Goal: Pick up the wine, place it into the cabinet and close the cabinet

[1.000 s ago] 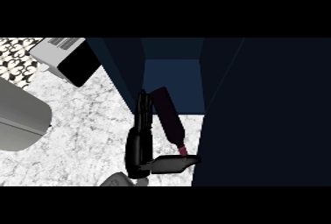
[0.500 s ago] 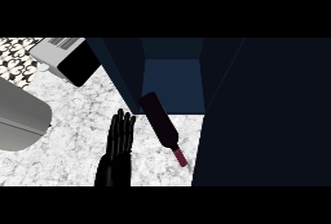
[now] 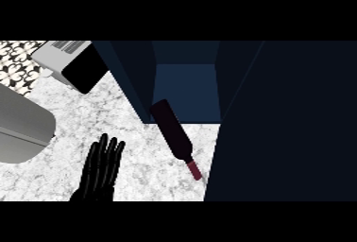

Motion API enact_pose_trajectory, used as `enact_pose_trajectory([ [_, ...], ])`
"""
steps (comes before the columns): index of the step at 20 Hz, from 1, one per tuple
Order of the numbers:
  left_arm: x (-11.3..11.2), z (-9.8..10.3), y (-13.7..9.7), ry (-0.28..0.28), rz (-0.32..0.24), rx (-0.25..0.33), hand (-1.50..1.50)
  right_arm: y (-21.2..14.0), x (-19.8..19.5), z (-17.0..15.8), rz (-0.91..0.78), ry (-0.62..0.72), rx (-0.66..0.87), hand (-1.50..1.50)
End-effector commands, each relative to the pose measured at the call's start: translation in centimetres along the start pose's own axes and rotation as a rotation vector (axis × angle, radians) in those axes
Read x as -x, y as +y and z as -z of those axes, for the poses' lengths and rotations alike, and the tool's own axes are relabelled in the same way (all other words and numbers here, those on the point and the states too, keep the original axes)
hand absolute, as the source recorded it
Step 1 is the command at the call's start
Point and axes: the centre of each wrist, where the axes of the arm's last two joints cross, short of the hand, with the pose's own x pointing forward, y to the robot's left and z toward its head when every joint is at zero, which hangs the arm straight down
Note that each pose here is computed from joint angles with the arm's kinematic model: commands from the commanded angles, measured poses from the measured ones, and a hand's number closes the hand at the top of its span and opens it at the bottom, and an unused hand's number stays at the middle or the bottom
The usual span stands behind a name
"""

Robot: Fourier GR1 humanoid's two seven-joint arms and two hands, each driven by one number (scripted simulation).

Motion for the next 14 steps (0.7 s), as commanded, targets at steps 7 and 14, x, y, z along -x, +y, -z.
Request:
enact_pose_trajectory([
  [7, -3.0, -0.4, 4.8, -0.022, 0.015, 0.000, -1.50, 1.9, -0.8, -2.5, 0.212, 0.047, -0.164, 1.50],
  [14, -7.1, 0.8, 8.3, -0.052, 0.012, -0.048, -1.50, 4.2, -0.9, -2.1, 0.177, 0.055, -0.324, 1.50],
])
